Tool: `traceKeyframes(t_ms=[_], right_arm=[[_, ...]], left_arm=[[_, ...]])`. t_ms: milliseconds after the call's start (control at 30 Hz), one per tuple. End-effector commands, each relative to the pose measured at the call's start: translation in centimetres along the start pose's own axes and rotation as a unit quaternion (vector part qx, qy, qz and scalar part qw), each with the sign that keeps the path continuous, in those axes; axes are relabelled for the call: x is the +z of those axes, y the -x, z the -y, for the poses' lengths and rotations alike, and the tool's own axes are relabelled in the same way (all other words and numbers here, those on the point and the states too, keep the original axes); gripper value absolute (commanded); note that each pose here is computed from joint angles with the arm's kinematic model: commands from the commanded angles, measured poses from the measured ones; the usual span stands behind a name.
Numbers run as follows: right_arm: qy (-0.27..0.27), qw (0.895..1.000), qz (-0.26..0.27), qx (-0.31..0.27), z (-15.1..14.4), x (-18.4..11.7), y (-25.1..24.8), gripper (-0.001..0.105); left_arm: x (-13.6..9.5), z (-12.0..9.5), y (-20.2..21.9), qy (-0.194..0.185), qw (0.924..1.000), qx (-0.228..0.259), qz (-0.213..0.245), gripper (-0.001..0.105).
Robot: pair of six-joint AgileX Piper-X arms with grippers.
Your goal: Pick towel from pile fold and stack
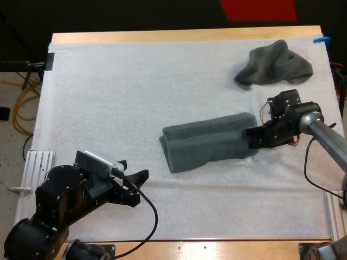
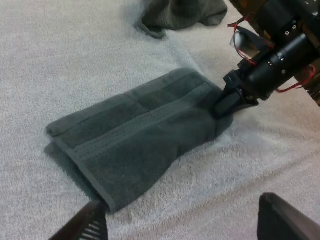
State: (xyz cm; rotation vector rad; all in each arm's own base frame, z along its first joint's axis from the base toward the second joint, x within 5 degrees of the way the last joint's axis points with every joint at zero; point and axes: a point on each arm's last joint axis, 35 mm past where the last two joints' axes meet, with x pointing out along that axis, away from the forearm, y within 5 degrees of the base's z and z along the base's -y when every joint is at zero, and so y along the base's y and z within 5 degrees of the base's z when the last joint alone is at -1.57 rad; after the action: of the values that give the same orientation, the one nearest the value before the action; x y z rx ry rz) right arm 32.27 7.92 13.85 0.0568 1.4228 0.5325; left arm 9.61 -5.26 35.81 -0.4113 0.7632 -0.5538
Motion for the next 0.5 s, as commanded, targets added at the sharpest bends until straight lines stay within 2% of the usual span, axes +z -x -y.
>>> traceKeyframes(t_ms=[0,200,333,467], right_arm=[[0.018,0.999,-0.002,-0.046,0.0,-0.2,0.9,0.000],[0.033,0.982,0.010,-0.185,-0.1,-0.4,3.5,0.000],[0.043,0.957,-0.001,-0.286,0.3,-0.7,4.6,0.000],[0.052,0.937,-0.011,-0.346,0.4,-0.9,5.4,0.000]], left_arm=[[0.1,0.1,0.2,0.004,1.0000,-0.003,0.005,0.061],[0.1,0.1,0.2,0.004,1.0000,-0.003,0.005,0.061],[0.1,0.1,0.2,0.004,1.0000,-0.003,0.005,0.061],[0.1,0.2,0.2,0.004,0.9999,-0.009,0.002,0.061]])
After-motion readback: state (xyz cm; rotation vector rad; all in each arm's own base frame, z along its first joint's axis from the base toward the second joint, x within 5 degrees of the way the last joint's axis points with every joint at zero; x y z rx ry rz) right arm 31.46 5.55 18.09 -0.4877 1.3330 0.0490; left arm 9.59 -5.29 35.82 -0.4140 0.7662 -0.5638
